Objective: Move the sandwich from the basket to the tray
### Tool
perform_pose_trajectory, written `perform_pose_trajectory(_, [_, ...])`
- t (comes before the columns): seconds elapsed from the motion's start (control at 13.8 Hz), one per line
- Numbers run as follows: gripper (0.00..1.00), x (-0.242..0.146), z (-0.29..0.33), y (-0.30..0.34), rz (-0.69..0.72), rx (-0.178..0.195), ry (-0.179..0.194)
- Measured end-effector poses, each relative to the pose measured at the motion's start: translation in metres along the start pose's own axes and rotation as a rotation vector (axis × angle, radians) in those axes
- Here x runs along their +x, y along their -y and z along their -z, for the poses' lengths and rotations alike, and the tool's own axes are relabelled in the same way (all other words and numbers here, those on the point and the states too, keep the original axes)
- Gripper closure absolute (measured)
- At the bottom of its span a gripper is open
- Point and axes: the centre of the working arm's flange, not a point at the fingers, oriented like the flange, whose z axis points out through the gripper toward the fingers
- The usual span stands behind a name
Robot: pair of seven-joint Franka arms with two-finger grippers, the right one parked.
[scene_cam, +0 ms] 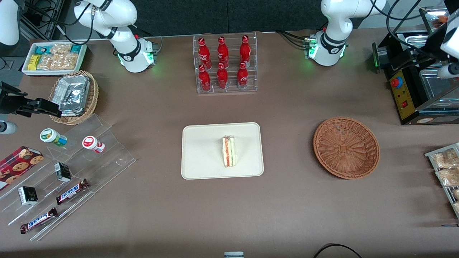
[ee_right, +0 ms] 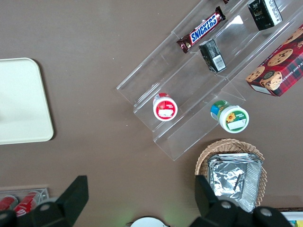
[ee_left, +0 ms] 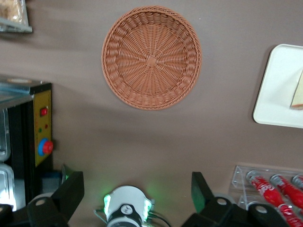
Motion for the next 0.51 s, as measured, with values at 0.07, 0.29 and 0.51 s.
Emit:
perform_pose_trajectory(0.07, [0.0,0.0,-0.005,0.005,-0.013,-0.004,-0.004])
perform_pose_trajectory(0.29, [0.0,0.015,-0.012,0.005,-0.025,-0.004,-0.01])
perform_pose_trajectory(0.51, [0.0,0.043,-0.003,0.006,-0.015,-0.003,-0.021])
